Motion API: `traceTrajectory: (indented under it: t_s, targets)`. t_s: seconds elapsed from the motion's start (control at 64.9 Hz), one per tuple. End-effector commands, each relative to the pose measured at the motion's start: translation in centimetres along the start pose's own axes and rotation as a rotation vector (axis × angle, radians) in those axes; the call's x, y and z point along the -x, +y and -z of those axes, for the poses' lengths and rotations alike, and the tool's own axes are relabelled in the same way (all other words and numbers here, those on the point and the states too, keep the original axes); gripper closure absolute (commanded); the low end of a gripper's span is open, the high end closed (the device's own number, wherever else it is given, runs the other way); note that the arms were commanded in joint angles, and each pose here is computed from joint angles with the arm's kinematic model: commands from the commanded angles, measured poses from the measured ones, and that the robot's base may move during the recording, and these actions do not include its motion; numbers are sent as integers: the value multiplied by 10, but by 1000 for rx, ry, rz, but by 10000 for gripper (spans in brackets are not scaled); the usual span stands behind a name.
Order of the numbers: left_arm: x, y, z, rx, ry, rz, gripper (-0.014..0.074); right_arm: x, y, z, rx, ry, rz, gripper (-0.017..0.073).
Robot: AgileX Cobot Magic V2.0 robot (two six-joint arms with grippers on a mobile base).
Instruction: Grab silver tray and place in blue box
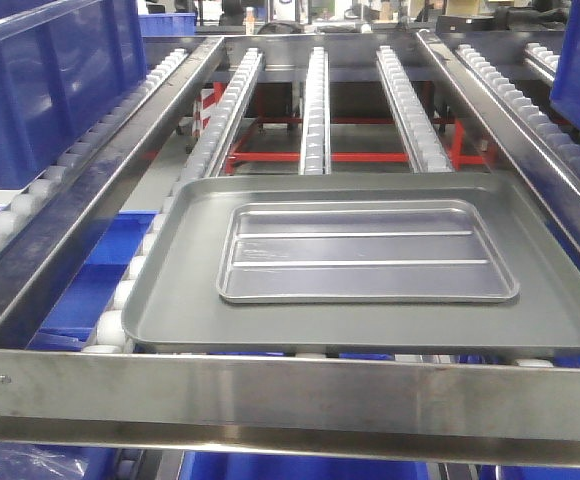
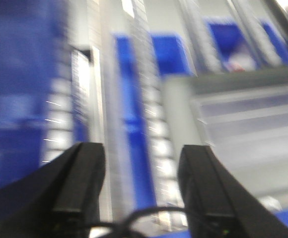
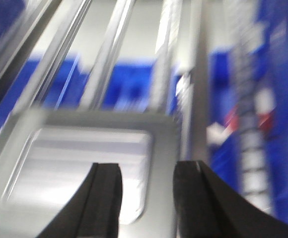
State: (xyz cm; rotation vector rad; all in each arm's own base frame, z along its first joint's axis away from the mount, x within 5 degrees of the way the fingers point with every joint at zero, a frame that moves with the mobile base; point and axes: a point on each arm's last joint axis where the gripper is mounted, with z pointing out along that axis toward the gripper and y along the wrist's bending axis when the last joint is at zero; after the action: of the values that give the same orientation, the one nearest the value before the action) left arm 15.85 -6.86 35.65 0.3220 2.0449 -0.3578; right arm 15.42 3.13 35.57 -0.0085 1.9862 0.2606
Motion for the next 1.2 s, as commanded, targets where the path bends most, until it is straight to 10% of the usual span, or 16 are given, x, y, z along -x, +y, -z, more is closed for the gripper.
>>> traceTrajectory:
  t_s: [0.0,0.524,0.724,1.187]
  targets:
    - [23,-18,-14,-102,-55,42,299,14,15,-13,66,-19,35,172]
    - [49,-93,-139,-249,318,-94,299,5,33,-116,20,430,79,174]
    - [50,-98,-186,-99,425,57,299,6,33,-156,-46,531,63,174]
    - [32,-100,-241,-22,502,124,299,-10,15,-204,-184,620,25,174]
